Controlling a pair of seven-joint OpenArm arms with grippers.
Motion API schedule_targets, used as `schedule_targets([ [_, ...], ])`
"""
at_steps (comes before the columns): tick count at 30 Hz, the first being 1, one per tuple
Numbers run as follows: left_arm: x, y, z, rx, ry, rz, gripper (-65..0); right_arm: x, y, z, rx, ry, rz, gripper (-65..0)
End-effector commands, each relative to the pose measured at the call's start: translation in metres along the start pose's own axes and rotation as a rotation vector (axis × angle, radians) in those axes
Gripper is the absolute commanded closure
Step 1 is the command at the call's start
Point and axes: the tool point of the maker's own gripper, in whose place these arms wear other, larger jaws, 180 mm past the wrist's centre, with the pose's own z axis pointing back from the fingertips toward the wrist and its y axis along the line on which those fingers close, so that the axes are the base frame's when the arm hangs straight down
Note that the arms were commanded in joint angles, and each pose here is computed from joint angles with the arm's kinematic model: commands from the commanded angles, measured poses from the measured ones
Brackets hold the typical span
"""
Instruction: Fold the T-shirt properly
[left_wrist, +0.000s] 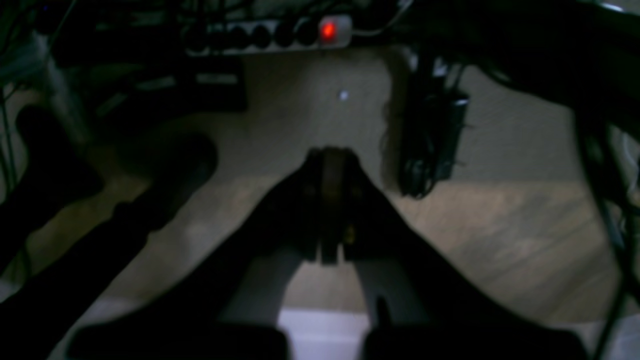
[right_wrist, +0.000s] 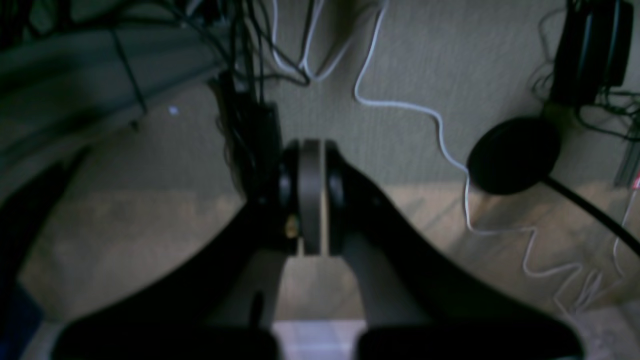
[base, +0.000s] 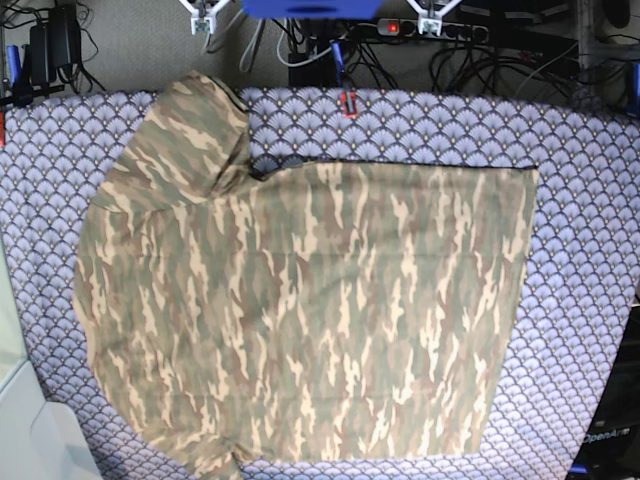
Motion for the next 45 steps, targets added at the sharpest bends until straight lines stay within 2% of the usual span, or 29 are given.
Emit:
schedule_targets([
  [1,0.000,-0.003,0.006,-0.007,-0.027,-0.001,-0.3,0.001,0.001,0.007,0.007,-0.024,0.002,0.0],
  [3,0.012,0.003,0.016,0.000,-0.089,-0.007,-0.3,0.010,0.000,0.016,0.005,-0.067,0.004,0.0],
  [8,0.048,0.000,0.047,-0.014,-0.160,-0.018,-0.3,0.035,-0.004,0.048,-0.003,-0.180,0.007,0.0],
  [14,0.101,0.004,0.101,-0.015,-0.294,-0.052,-0.3,0.074,-0.007,0.092,-0.008,-0.328,0.013,0.0],
  [17,0.115,0.002,0.124,-0.018,-0.342,-0.068,-0.3,0.090,-0.007,0.111,-0.009,-0.387,0.015,0.0],
  [22,0.128,0.000,0.153,-0.028,-0.414,-0.075,-0.3,0.103,-0.011,0.129,-0.015,-0.392,0.025,0.0],
  [26,0.146,0.015,0.181,0.013,-0.488,-0.054,-0.3,0.119,-0.012,0.143,-0.016,-0.389,0.029,0.0],
  [32,0.178,0.029,0.229,0.058,-0.621,-0.040,-0.3,0.154,-0.013,0.189,-0.022,-0.504,0.033,0.0],
  [39,0.192,0.047,0.241,0.106,-0.667,-0.032,-0.3,0.184,-0.033,0.194,-0.074,-0.581,0.047,0.0],
  [45,0.214,0.076,0.250,0.096,-0.738,0.134,-0.3,0.223,-0.044,0.199,-0.106,-0.677,0.031,0.0],
])
